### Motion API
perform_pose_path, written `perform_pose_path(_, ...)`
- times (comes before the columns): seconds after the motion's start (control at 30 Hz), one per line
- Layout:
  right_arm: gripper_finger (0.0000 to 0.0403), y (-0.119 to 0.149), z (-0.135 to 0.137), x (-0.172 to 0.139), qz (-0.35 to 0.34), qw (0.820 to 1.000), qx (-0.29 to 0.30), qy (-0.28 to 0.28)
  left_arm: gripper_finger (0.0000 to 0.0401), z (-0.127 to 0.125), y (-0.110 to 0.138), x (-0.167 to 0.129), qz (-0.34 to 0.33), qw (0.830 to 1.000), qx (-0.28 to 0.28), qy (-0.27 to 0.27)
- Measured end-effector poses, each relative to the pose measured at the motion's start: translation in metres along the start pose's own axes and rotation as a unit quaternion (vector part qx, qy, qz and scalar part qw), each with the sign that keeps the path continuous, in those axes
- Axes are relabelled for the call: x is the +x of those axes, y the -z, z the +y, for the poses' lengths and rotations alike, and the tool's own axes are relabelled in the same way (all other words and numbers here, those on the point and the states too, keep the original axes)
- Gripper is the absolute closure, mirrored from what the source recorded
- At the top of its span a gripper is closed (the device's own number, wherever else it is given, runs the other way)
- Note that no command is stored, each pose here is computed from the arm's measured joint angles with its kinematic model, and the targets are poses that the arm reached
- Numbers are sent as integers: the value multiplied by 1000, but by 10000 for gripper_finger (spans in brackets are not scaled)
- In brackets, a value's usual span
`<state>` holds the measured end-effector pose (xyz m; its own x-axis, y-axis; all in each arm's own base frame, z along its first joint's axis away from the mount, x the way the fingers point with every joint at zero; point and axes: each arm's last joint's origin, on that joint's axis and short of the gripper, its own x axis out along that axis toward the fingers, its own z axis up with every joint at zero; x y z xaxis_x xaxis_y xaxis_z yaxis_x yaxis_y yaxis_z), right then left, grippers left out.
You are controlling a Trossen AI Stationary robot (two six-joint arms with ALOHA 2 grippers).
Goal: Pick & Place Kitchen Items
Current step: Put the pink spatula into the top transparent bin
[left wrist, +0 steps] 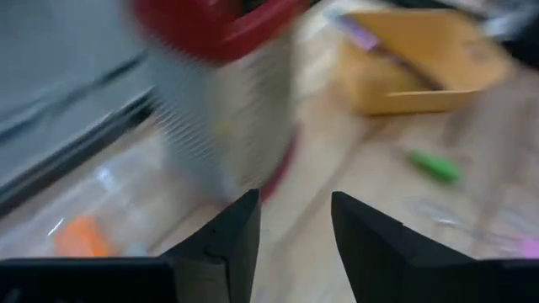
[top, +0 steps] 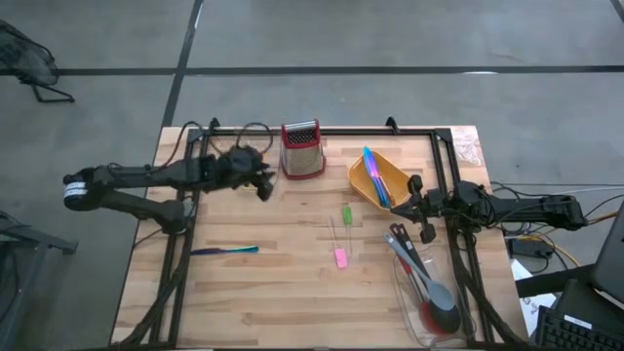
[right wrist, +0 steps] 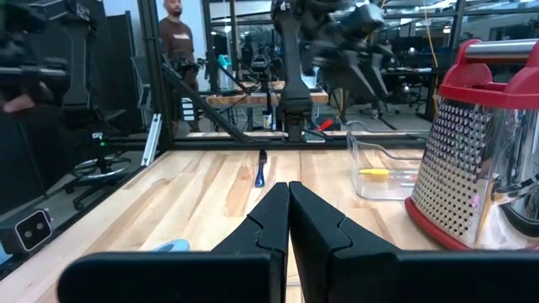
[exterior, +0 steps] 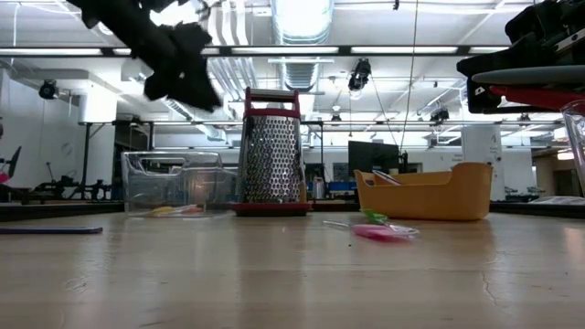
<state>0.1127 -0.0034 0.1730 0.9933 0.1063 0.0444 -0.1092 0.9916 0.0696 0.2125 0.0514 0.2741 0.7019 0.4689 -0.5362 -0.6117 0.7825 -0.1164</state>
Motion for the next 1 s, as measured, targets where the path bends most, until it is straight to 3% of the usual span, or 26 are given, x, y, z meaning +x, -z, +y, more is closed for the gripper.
perform_pose_path(0.27, 394, 0, 0, 0, 0, 1000, 0, 0, 248, -49, 4, -5, -64, 989, 97, 86)
perform_pose_path(0.63, 394, 0, 0, 0, 0, 1000, 0, 0, 246, -91, 32, 31, 4, 969, 180, 170)
perform_pose_path(1.0, 394, 0, 0, 0, 0, 1000, 0, 0, 245, -133, 32, 76, 48, 932, 269, 238)
